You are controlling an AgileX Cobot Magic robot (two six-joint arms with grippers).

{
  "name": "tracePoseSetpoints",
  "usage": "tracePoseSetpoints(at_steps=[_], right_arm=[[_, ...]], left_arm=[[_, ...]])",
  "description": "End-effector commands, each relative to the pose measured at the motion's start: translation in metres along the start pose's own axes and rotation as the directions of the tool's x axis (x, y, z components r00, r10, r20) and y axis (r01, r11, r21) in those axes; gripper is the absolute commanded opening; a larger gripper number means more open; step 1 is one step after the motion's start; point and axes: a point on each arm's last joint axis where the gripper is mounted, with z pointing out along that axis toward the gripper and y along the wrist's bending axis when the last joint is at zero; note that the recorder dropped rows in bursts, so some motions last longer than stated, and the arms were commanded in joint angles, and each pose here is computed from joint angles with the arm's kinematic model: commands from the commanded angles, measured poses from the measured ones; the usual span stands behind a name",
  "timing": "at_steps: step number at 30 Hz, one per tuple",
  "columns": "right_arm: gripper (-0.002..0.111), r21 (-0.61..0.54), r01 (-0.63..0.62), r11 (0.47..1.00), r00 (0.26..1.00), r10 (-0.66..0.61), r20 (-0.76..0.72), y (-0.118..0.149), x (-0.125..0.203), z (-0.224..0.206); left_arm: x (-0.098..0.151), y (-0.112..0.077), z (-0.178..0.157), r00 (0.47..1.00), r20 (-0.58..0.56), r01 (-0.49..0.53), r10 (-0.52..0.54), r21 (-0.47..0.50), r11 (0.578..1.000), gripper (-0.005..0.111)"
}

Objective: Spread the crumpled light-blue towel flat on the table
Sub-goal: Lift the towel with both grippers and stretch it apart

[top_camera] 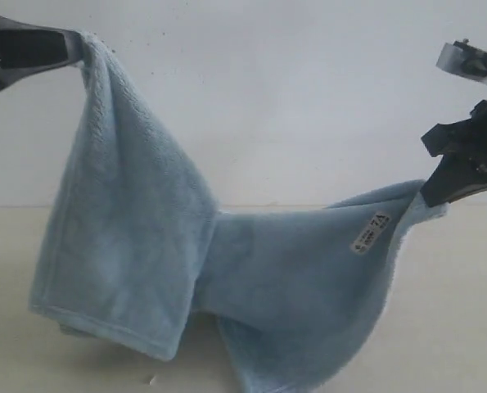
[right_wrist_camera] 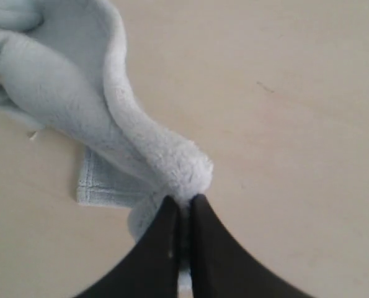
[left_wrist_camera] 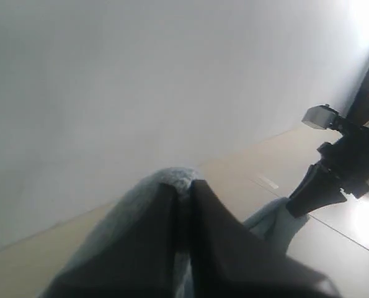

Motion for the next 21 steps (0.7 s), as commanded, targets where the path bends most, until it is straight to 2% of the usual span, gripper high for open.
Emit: tracePoseSetpoints(at_steps=[1, 5, 10, 15, 21], right_arm=[[0.0, 0.146, 0.033, 0.989, 0.997, -0.041, 0.058, 0.003, 0.002, -0.029], [0.0, 0.235, 0.034, 0.971, 0.995, -0.056, 0.088, 0.005, 0.004, -0.046], [0.0, 0.373, 0.017, 0.928, 0.995, -0.051, 0.081, 0.001, 0.011, -0.064], [0.0, 0.506, -0.04, 0.862, 0.997, -0.003, 0.083, -0.004, 0.019, -0.081], [0.0, 0.515, -0.043, 0.856, 0.995, -0.008, 0.096, 0.002, 0.023, -0.091]], left_arm=[[-0.016, -0.009, -0.023, 0.996, 0.019, -0.083, 0.084, -0.067, 0.994, 0.004], [-0.02, -0.01, -0.036, 0.993, -0.009, -0.116, 0.116, -0.159, 0.981, 0.004], [-0.019, -0.014, -0.042, 0.979, -0.078, -0.202, 0.19, -0.19, 0.961, 0.004], [-0.025, -0.016, -0.051, 0.987, -0.036, -0.161, 0.157, -0.294, 0.942, 0.004], [-0.027, -0.021, -0.06, 0.993, -0.004, -0.117, 0.122, -0.319, 0.94, 0.004]])
